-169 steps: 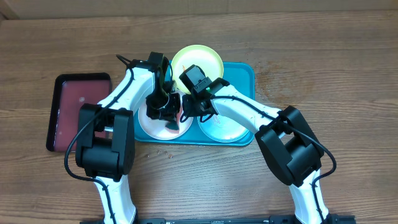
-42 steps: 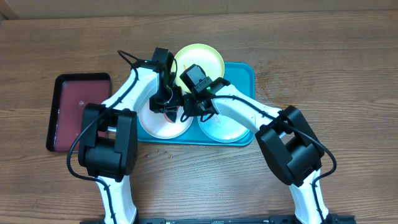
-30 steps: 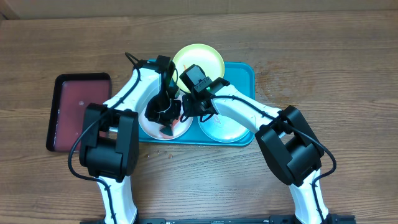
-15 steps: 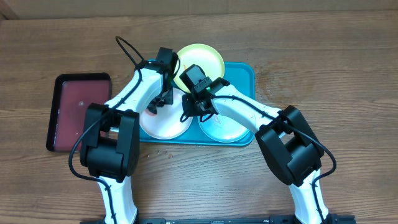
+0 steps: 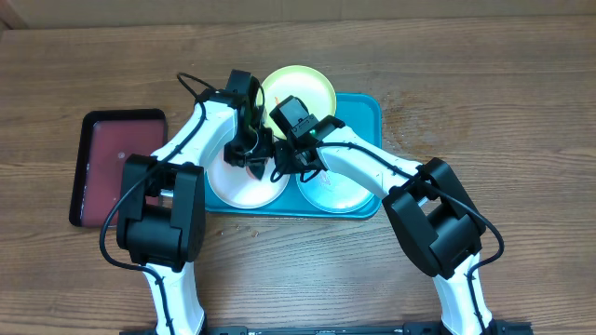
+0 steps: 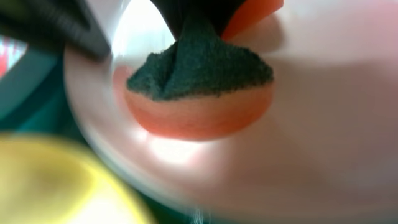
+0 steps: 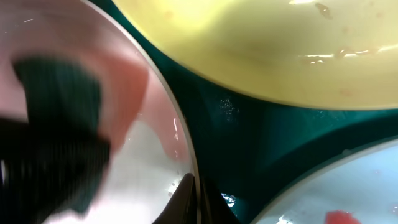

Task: Clean dirty plates on tray and stack at the side

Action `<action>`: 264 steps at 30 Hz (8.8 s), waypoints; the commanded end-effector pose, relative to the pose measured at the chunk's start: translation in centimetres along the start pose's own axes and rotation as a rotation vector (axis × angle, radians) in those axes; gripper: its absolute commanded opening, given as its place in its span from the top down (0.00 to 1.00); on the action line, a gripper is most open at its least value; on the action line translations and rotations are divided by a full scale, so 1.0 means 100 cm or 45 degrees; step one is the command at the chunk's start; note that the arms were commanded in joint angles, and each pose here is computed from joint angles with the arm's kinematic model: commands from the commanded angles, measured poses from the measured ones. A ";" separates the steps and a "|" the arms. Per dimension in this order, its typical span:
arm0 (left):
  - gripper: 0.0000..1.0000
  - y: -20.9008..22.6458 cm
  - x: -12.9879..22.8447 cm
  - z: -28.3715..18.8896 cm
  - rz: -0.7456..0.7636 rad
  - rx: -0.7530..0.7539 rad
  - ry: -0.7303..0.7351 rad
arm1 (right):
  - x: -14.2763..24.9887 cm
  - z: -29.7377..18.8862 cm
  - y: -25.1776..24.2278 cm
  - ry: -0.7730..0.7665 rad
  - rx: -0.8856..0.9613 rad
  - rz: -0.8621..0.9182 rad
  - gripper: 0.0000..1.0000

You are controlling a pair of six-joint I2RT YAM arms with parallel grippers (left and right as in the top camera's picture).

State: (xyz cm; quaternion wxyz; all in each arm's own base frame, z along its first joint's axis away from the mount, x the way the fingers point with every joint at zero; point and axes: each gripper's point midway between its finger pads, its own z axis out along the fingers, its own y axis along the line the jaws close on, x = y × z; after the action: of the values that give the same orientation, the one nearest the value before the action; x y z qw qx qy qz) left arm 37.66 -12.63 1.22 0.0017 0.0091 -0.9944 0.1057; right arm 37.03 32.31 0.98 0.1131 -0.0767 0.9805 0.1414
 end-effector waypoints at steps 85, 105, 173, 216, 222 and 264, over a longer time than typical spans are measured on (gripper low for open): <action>0.96 0.202 -0.009 -0.188 -0.868 0.068 -0.480 | -0.126 -0.194 -0.060 -0.231 -0.086 0.048 0.96; 0.96 0.202 -0.011 -0.189 -0.863 0.068 -0.491 | -0.012 -0.182 -0.416 0.001 0.262 0.967 0.96; 0.96 0.150 -0.027 -0.179 -0.642 0.080 -0.476 | -0.175 0.006 -0.105 -0.312 0.014 -0.506 0.57; 0.96 0.151 -0.031 -0.181 -0.603 0.075 -0.500 | -0.107 0.038 -0.019 -0.046 0.012 -0.571 0.67; 0.96 0.156 -0.030 -0.181 -0.612 0.036 -0.505 | -0.105 0.038 -0.017 -0.039 0.008 -0.404 0.92; 0.50 0.289 -0.019 -0.082 -0.835 -0.345 -0.264 | -0.027 0.038 0.009 0.273 0.063 -0.029 0.96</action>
State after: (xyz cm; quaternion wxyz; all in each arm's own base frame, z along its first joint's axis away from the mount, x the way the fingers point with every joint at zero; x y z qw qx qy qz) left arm 38.67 16.84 2.90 -0.0556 0.3386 -0.9388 -0.0292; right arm 40.65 35.57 0.75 0.0150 -0.0919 0.9842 0.1506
